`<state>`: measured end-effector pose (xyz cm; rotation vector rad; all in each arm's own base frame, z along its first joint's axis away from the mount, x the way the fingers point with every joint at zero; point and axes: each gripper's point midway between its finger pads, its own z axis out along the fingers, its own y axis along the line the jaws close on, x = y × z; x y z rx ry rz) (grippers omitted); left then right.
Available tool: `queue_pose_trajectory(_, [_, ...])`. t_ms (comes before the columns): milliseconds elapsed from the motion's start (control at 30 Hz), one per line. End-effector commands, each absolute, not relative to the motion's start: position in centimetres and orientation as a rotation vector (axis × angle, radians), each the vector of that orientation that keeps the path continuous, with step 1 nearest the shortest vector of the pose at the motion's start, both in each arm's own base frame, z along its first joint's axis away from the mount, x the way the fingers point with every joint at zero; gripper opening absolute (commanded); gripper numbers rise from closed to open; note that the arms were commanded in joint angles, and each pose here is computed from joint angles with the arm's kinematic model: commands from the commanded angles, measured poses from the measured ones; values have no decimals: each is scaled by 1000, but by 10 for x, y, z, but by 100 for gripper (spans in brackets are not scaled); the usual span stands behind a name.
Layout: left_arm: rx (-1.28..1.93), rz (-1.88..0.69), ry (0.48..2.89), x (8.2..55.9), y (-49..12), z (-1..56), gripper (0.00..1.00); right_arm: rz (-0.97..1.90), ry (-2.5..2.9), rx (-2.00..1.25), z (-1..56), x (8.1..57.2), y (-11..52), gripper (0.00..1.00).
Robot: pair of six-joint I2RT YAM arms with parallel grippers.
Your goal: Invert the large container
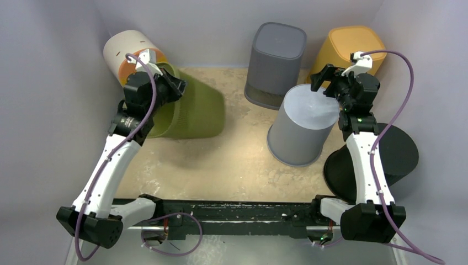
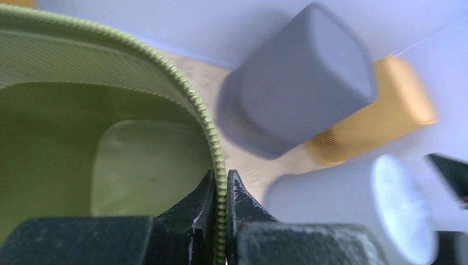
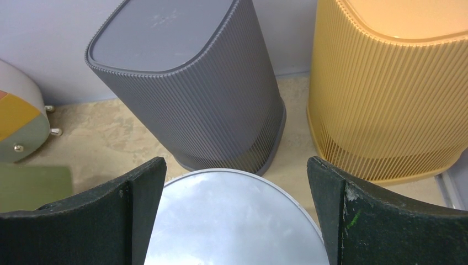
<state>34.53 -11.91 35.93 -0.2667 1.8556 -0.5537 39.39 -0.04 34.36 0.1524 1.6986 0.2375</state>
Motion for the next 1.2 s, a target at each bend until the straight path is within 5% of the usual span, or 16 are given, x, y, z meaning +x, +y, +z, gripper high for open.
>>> queue_pose_trajectory(0, [-217, -1129, 1423, 345, -180, 458, 0, 216, 1650, 152, 358, 390, -3, 100])
queue_pose_trajectory(300, [-298, -1485, 1136, 340, -194, 464, 0, 211, 1657, 150, 357, 387, -4, 100])
queue_pose_trajectory(733, [-534, -1445, 1131, 342, -164, 350, 0, 182, 1671, 176, 348, 393, -10, 100])
queue_pose_trajectory(1167, [-580, -1698, 826, 325, -124, 352, 0, 143, 1664, 177, 354, 397, -16, 100])
